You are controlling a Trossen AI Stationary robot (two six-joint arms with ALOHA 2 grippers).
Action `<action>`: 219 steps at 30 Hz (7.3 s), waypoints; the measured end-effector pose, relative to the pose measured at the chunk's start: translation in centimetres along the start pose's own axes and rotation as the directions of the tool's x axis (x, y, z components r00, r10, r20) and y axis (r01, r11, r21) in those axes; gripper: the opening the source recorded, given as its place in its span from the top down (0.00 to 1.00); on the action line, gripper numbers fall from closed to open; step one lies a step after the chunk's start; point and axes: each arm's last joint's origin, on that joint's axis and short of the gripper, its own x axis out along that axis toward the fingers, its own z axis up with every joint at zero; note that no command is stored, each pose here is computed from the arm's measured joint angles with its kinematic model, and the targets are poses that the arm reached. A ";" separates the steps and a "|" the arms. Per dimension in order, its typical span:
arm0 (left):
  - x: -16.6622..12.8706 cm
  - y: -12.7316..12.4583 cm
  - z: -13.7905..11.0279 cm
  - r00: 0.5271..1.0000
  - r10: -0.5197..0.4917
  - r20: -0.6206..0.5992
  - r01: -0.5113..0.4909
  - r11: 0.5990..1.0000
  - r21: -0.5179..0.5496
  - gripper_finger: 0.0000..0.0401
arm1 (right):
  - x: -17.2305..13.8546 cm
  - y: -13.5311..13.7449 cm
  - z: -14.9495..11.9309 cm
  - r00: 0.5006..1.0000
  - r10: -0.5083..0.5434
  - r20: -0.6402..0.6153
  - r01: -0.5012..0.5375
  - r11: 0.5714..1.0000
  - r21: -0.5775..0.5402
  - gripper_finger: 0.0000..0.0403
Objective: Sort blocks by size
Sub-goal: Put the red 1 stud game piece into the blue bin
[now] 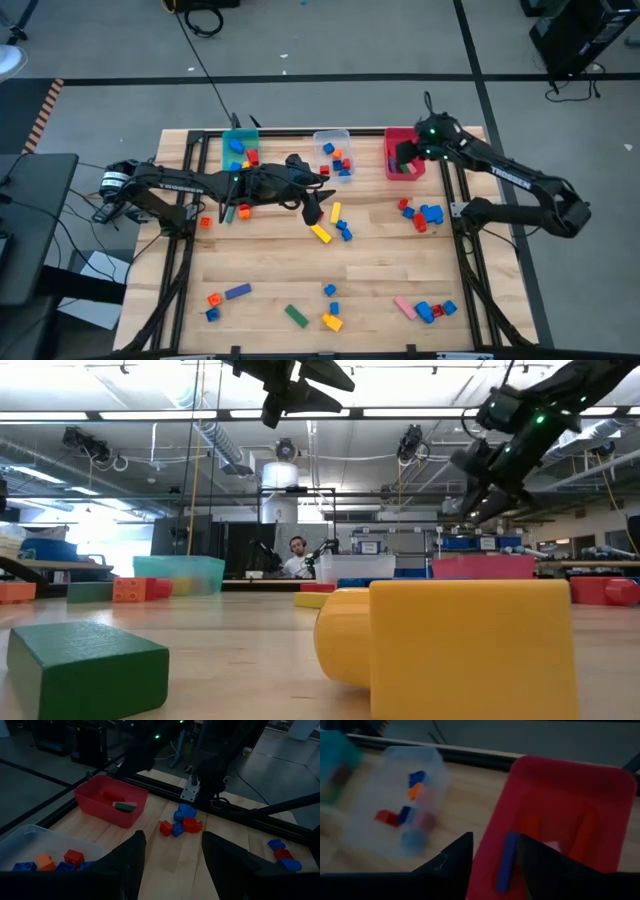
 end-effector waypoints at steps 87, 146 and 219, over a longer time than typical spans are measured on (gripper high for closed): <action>-8.2 2.2 2.5 0.987 0.158 -0.038 -0.150 0.975 0.164 0.49 | -0.5 4.2 -17.6 0.735 -0.396 -0.550 0.358 0.916 -0.182 0.44; -1.5 -0.4 1.4 0.987 -0.158 0.038 0.105 0.795 0.597 0.49 | -7.7 19.0 -3.5 0.744 0.620 -0.249 -0.656 0.605 -0.451 0.64; -1.9 -1.8 0.7 0.979 -0.203 0.002 0.107 0.527 0.843 0.85 | -6.4 27.2 1.0 0.621 0.512 -0.594 -0.780 0.329 -0.532 0.63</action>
